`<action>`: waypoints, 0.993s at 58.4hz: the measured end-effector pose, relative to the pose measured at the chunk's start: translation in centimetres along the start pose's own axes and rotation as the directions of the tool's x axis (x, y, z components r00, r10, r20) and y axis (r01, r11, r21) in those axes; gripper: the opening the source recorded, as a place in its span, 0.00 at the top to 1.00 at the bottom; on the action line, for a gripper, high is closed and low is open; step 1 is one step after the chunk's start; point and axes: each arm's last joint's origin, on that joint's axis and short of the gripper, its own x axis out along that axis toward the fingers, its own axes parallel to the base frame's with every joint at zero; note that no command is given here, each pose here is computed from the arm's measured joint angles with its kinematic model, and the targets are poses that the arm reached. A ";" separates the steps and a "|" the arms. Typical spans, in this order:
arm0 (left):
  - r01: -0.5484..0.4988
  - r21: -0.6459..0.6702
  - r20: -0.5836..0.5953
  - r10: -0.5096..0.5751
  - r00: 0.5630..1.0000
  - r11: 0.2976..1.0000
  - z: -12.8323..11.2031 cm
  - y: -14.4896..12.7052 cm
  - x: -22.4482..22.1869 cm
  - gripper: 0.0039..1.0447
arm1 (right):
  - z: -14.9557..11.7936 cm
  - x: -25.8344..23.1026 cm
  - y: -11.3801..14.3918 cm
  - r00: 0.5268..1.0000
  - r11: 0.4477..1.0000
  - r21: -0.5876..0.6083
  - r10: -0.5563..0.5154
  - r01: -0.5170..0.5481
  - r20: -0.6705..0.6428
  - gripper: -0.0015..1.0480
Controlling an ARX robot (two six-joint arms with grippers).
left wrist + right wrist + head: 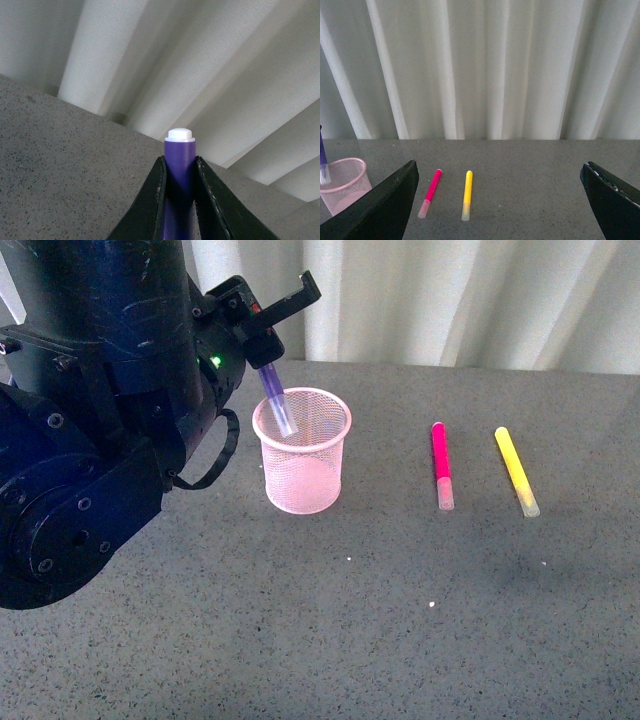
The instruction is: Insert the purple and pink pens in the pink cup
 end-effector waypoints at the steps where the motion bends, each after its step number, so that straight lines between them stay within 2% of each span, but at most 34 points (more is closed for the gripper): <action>1: 0.001 0.001 0.000 -0.001 1.000 1.000 0.0 0.0 0.0 0.85 | 0.0 0.0 0.0 1.000 1.000 0.000 0.000 0.000 0.000 0.07; 20: 0.013 0.002 -0.006 -0.013 1.000 1.000 0.1 0.1 0.1 0.31 | 0.0 0.0 0.0 1.000 1.000 0.000 0.000 0.000 0.000 0.07; 29: 0.018 -0.006 -0.015 -0.018 1.000 1.000 1.4 0.6 -0.1 0.06 | 0.0 0.0 0.0 1.000 1.000 0.000 0.000 0.000 0.000 0.07; 35: 0.034 -0.009 -0.035 -0.034 0.999 0.999 2.9 1.0 -0.3 0.07 | 0.0 0.0 0.0 1.000 1.000 0.000 0.000 0.000 0.000 0.07; 45: 0.115 0.024 -0.118 -0.112 0.987 0.993 6.7 1.7 -1.8 0.06 | 0.0 0.0 0.0 1.000 1.000 0.000 0.000 0.000 0.000 0.07; 52: 0.198 0.057 -0.202 -0.183 0.962 0.979 9.9 2.8 -4.3 0.06 | 0.0 0.0 0.0 1.000 1.000 0.000 0.000 0.000 0.000 0.07; 58: 0.276 0.077 -0.296 -0.242 0.924 0.958 12.1 4.2 -7.4 0.06 | 0.0 0.0 0.0 1.000 1.000 0.000 0.000 0.000 0.000 0.07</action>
